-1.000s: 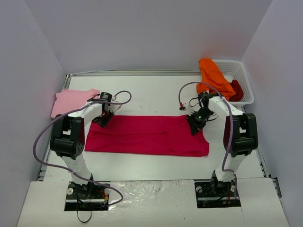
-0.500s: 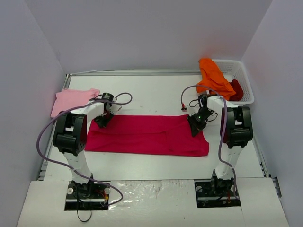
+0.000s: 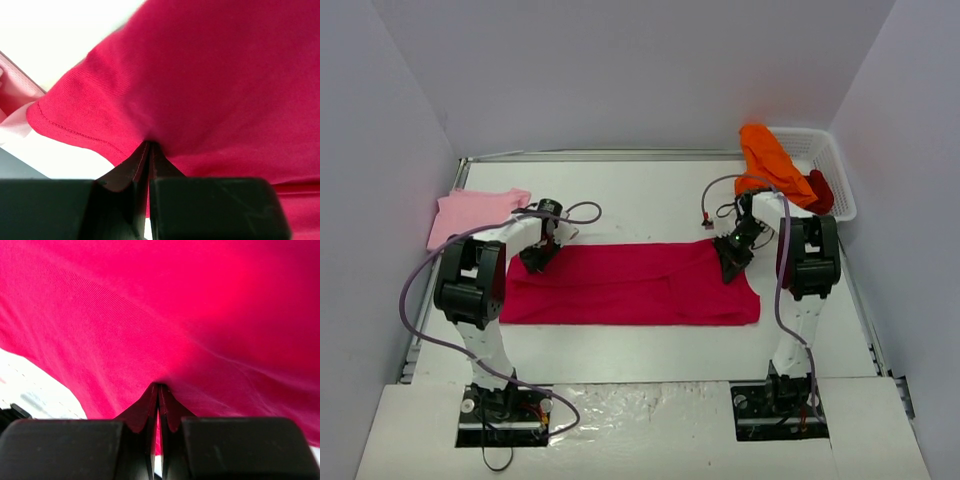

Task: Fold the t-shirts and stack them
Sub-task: Rotate the tshirt 90 degrees

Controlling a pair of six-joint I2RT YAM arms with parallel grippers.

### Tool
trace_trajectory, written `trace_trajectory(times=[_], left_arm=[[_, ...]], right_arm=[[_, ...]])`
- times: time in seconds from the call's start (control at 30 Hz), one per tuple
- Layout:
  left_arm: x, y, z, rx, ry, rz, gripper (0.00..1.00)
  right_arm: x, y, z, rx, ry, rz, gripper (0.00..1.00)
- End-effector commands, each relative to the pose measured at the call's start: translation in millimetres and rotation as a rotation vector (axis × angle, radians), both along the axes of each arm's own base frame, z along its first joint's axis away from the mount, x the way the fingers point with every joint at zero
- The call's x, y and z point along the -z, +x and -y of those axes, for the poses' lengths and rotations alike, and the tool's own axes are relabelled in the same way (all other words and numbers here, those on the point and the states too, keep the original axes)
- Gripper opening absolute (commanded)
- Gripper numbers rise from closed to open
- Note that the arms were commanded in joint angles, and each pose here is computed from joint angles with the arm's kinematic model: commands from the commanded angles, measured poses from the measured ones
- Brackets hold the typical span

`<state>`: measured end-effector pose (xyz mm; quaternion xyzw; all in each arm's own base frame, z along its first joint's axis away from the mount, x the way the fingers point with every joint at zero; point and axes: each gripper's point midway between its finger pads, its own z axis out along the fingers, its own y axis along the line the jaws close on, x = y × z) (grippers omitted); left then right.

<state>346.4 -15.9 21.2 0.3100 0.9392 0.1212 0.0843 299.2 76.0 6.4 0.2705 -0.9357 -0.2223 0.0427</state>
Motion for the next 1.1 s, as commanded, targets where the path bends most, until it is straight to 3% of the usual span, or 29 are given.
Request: trace_trajectory(times=[0.0, 0.37, 0.83, 1.07], left_arm=[[3.1, -35.0, -3.4, 0.035, 0.022, -0.128, 0.02], [-0.9, -62.3, 16.7, 0.131, 0.025, -0.191, 0.03], [9.7, -81.2, 51.4, 0.194, 0.047, -0.271, 0.02], [11.0, -92.0, 70.8, 0.215, -0.016, -0.286, 0.02]], right_arm=[[23.6, 57.5, 9.6, -0.004, -0.065, 0.152, 0.0], [28.7, 126.3, -1.5, 0.027, -0.069, 0.241, 0.0], [8.1, 244.4, -22.1, 0.103, -0.041, 0.487, 0.0], [6.8, 266.3, -45.7, 0.06, -0.022, 0.568, 0.0]])
